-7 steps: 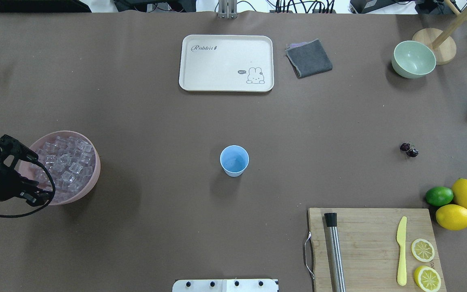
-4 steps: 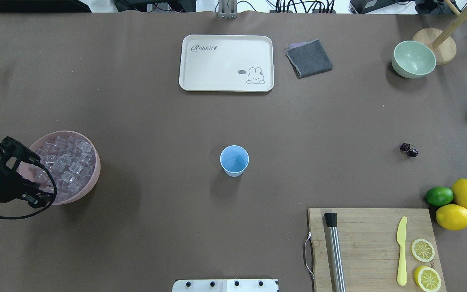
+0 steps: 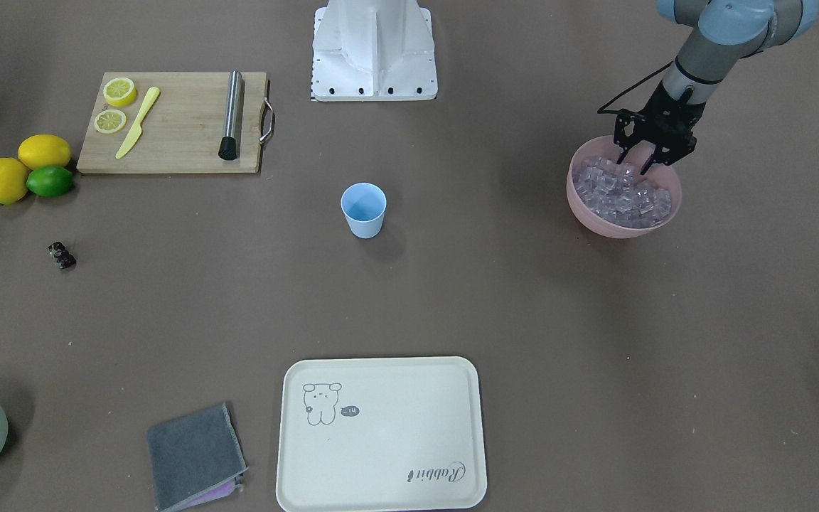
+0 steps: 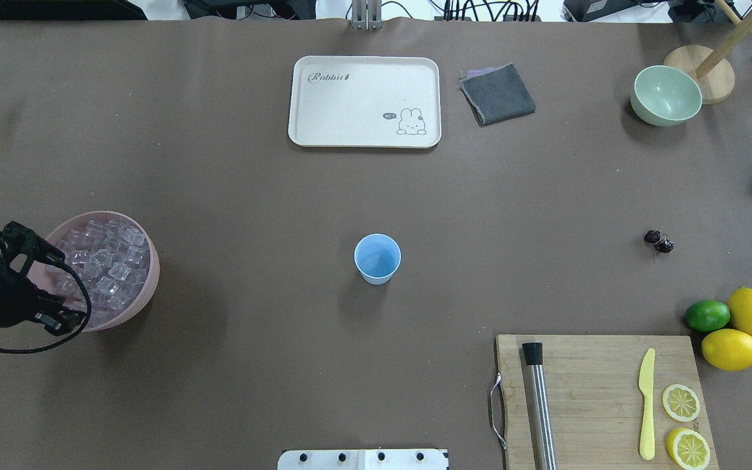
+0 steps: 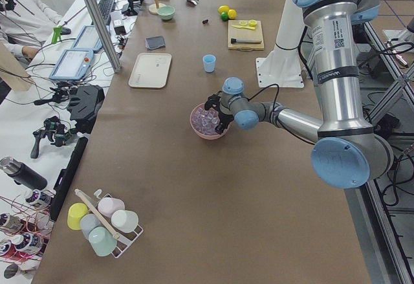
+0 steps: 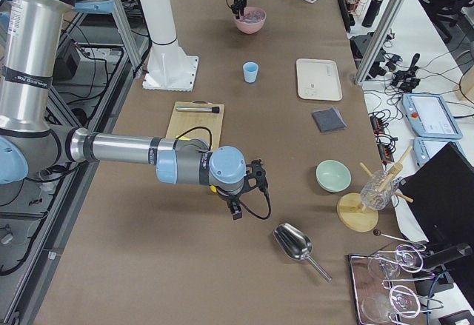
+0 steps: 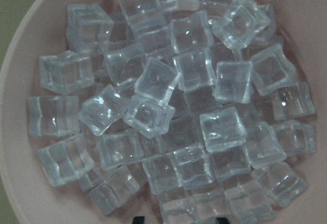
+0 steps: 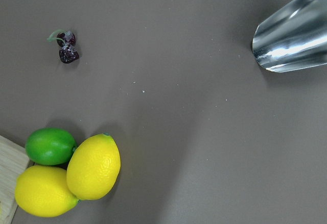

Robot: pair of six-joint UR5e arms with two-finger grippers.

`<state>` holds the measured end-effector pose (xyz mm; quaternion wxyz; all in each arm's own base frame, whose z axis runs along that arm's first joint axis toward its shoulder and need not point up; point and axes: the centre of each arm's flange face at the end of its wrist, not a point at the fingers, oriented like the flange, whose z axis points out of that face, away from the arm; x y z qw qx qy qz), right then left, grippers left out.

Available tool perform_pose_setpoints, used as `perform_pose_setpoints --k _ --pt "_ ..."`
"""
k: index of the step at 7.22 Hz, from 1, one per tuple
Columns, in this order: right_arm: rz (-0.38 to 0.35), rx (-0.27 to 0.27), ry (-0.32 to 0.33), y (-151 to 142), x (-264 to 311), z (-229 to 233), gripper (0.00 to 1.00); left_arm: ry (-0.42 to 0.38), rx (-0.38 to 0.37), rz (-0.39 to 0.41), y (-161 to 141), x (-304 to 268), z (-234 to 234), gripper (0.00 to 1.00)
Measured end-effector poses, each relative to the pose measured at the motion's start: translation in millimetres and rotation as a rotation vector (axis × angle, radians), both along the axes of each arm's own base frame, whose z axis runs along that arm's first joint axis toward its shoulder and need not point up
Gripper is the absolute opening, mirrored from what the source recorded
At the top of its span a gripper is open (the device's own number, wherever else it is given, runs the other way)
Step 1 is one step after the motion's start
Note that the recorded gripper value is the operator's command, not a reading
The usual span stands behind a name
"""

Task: Put ice and cherries in cup
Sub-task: 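Close the left gripper on an ice cube in the bowl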

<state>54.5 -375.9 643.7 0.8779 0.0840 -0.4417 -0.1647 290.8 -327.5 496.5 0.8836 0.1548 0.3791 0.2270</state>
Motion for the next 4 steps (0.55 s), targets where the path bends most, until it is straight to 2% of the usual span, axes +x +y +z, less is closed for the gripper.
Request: perform_pose_setpoints --k 1,2,4 --pt "0.0 0.0 0.0 0.5 0.1 -0.1 1.0 -0.001 -0.001 0.0 -0.3 0.5 0.7 0.5" --pt "0.0 0.0 0.0 1.4 0.0 -0.2 1.0 0.0 0.0 0.0 -0.7 1.0 0.3 0.4" --pt "0.0 -0.003 0.0 3.6 0.1 0.5 1.0 0.002 0.002 -0.001 -1.5 1.9 -0.8 0.0"
